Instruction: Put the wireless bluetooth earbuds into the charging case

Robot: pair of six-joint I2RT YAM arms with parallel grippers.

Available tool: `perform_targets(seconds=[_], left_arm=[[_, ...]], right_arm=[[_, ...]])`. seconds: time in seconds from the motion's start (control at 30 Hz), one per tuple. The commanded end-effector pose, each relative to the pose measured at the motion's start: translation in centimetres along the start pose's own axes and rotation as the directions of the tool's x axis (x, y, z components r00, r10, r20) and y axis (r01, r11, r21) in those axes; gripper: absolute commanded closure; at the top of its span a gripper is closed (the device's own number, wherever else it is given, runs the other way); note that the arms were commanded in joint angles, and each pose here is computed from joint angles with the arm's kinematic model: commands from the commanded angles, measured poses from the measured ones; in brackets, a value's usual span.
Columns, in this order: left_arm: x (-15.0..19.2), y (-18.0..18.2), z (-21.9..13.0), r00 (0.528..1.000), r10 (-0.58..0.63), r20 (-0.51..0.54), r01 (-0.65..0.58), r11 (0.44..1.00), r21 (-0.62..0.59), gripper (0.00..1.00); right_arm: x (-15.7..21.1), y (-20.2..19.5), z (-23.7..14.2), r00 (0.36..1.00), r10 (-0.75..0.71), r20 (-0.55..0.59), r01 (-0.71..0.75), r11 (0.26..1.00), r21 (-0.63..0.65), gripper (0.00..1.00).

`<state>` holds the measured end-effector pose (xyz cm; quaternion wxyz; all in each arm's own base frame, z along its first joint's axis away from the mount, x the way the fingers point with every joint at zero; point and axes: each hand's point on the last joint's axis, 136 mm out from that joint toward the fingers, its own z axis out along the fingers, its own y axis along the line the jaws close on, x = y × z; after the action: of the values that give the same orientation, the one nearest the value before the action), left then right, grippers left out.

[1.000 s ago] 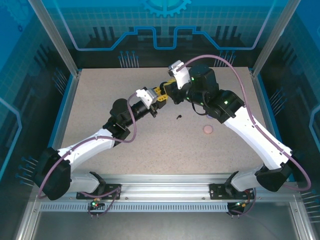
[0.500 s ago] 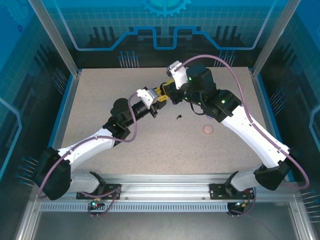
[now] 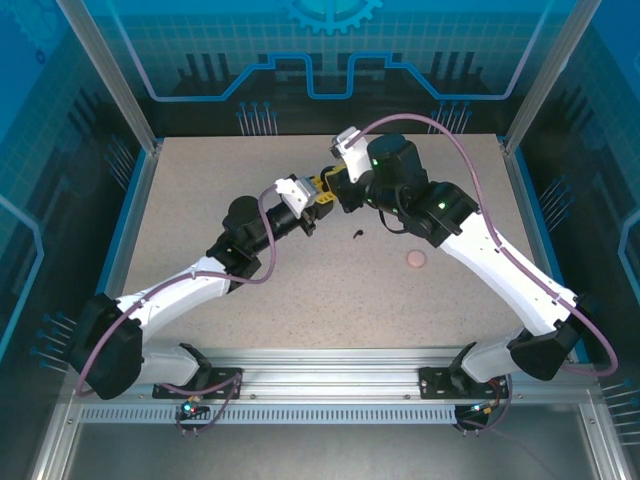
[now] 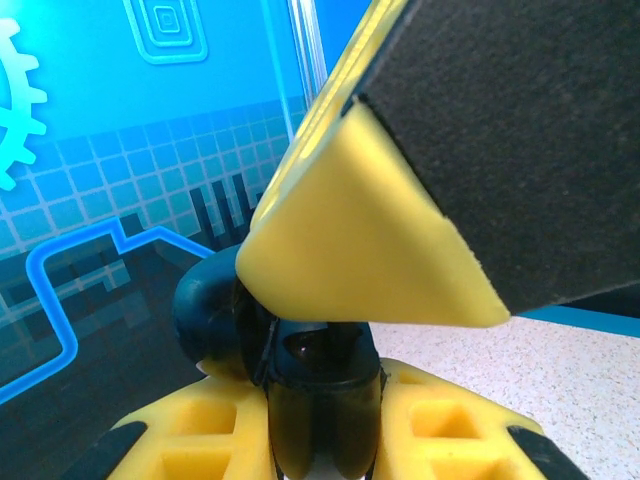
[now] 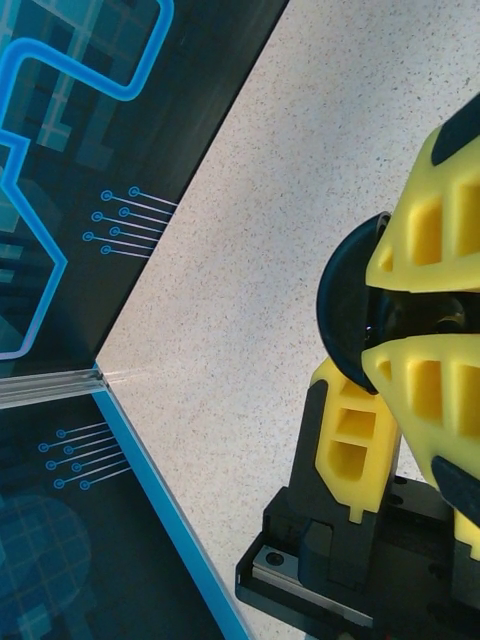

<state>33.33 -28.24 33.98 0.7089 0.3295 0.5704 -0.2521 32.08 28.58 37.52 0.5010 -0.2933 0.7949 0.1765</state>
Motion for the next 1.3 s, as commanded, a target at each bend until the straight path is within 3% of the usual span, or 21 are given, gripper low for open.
perform_targets(seconds=[0.0, 0.2, 0.4, 0.77, 1.07, 1.27], left_arm=[[-2.9, 0.3, 0.5, 0.996, 0.032, 0.080, -0.031, 0.999, -0.015, 1.00], [-2.9, 0.4, 0.6, 0.996, 0.028, 0.079, -0.027, 1.000, -0.016, 1.00], [-2.3, 0.2, 0.8, 0.998, 0.013, 0.060, -0.013, 1.000, -0.007, 1.00], [-1.0, 0.1, 0.7, 0.999, -0.006, 0.043, 0.007, 1.000, -0.008, 1.00], [-0.7, 0.1, 0.7, 0.999, -0.017, 0.045, 0.018, 1.000, -0.008, 1.00], [-1.0, 0.1, 0.6, 0.999, -0.014, 0.051, 0.014, 1.000, -0.010, 1.00]], right_arm=[[1.1, 0.5, -0.2, 0.999, -0.013, -0.033, 0.013, 1.000, -0.004, 0.88], [1.4, 1.0, 0.0, 0.999, -0.016, -0.045, 0.015, 1.000, -0.017, 0.85], [0.5, 1.2, 0.3, 0.999, 0.020, -0.044, -0.021, 1.000, -0.006, 0.60], [-3.2, -0.5, -0.8, 0.993, 0.114, 0.020, -0.115, 0.991, 0.071, 0.37], [-5.6, -4.3, -3.7, 0.969, 0.225, 0.106, -0.239, 0.959, 0.151, 0.29], [-2.3, -10.4, -4.8, 0.904, 0.416, 0.103, -0.428, 0.861, 0.277, 0.26]])
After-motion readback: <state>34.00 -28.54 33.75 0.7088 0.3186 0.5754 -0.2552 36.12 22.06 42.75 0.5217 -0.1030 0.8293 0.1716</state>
